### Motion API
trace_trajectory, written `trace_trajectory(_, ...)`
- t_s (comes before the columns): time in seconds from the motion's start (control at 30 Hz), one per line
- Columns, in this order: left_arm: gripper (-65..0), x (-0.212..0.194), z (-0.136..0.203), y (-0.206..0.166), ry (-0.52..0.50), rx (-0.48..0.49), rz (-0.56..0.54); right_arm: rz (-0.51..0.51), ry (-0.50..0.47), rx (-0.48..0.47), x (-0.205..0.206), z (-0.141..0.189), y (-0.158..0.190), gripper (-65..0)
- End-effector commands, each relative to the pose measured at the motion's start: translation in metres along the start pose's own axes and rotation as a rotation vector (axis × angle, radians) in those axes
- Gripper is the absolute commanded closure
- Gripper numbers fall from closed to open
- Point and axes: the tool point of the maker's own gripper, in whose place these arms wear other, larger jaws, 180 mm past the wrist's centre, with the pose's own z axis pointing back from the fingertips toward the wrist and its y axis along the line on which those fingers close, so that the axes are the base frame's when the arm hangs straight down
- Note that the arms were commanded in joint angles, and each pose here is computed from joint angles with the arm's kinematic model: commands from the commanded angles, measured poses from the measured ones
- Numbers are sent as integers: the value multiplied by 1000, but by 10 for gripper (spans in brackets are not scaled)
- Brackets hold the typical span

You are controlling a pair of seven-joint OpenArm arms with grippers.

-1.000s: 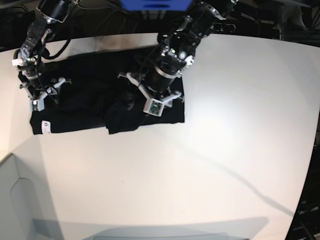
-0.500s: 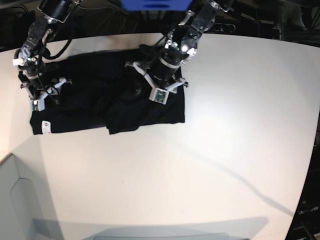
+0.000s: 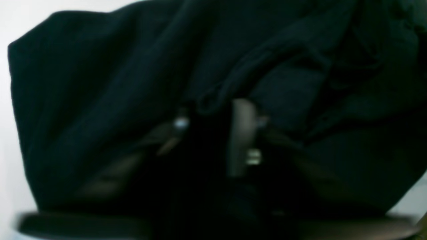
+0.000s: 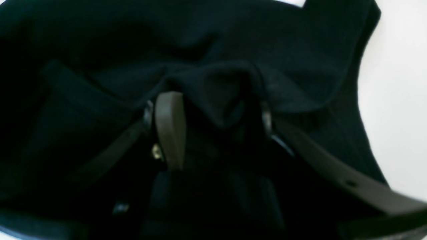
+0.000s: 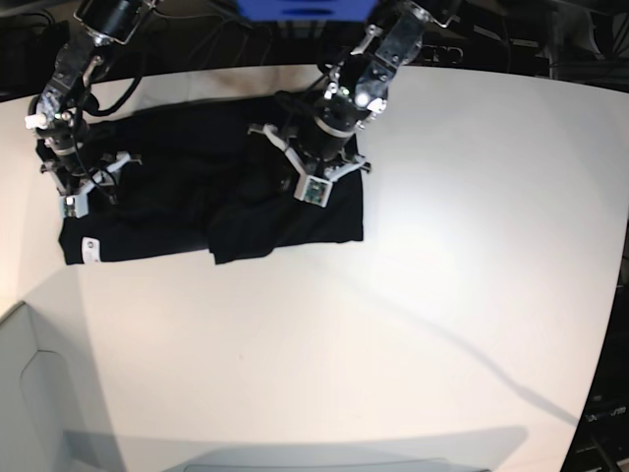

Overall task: Fold the T-shirt properly
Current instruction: 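Press and smooth the folded end with the left gripper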

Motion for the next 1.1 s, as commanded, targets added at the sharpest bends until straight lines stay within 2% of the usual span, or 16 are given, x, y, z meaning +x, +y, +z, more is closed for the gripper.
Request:
trace_trajectory(0.0, -1, 14, 1, -5, -49, -15, -2, 15, -46, 1, 14, 2, -2, -285)
trace_trajectory(0.2, 0, 23, 6, -14, -76, -36, -2, 16, -49, 2, 16, 2, -2, -285)
trace_trajectory(0.47, 0, 40, 32, -83, -141, -244, -134, 16, -53, 1, 18, 1, -2, -285)
trace_trajectory(0.63, 0, 25, 40, -117, -122, -355, -235, 15, -50, -1, 16, 2, -3, -285)
trace_trajectory(0.8, 0, 26, 42, -124, -125, -377, -252, 15, -49, -1, 16, 2, -3, -285)
trace_trajectory(1.07, 0, 22, 48, -148, -133, -466, -366, 18, -52, -2, 17, 3, -3, -285)
